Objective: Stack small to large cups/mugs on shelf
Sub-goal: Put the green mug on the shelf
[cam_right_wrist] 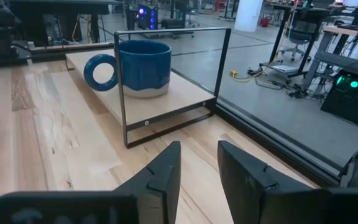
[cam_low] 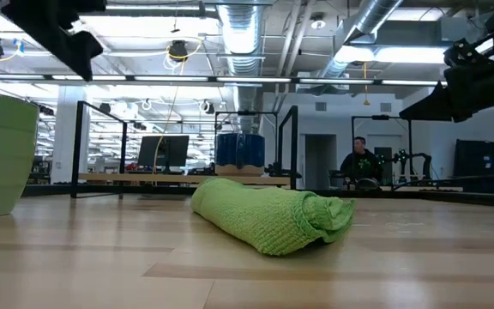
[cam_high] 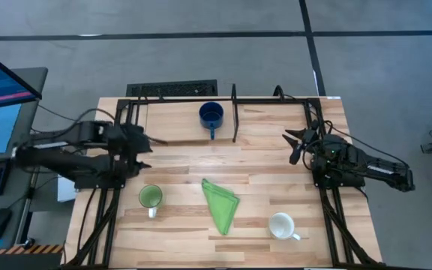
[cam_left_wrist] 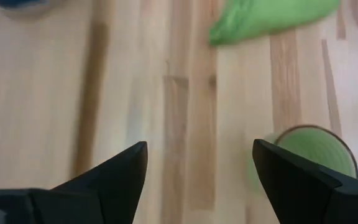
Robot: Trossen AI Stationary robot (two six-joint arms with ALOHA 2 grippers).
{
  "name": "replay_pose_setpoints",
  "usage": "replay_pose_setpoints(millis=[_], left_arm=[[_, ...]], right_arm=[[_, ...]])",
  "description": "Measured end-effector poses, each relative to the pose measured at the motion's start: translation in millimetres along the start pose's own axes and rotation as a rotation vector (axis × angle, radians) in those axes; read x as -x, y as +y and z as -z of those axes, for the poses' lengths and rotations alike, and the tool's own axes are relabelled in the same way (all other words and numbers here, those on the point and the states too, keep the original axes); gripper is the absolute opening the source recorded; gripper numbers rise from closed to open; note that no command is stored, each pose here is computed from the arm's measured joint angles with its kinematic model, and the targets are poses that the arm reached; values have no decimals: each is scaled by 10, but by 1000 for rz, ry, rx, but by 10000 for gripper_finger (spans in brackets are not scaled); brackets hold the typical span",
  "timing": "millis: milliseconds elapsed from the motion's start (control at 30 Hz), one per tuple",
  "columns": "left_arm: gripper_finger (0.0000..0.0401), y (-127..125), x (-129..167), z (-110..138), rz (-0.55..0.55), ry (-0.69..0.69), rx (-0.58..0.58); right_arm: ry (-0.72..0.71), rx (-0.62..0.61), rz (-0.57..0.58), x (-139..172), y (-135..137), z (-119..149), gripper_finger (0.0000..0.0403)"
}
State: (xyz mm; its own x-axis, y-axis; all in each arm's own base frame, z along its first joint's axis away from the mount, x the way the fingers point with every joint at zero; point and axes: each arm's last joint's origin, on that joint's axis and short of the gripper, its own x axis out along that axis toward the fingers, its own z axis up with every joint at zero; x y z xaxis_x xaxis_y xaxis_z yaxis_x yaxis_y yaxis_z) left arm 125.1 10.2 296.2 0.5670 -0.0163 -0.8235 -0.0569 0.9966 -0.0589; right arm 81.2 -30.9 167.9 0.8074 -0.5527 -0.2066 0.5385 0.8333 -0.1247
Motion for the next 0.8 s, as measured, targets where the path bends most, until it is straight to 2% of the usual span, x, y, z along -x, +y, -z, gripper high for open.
replay_pose_setpoints(millis=[200,433,800], left_arm=[[283,-285,-207,-46,10,128,30],[283,-593,-393,-25,-83,210,30],[283,-812,-704,-10,-132,361,97]], right_arm=[[1,2,0,0,0,0,127],[1,8,0,0,0,0,127],[1,1,0,0,0,1,127]])
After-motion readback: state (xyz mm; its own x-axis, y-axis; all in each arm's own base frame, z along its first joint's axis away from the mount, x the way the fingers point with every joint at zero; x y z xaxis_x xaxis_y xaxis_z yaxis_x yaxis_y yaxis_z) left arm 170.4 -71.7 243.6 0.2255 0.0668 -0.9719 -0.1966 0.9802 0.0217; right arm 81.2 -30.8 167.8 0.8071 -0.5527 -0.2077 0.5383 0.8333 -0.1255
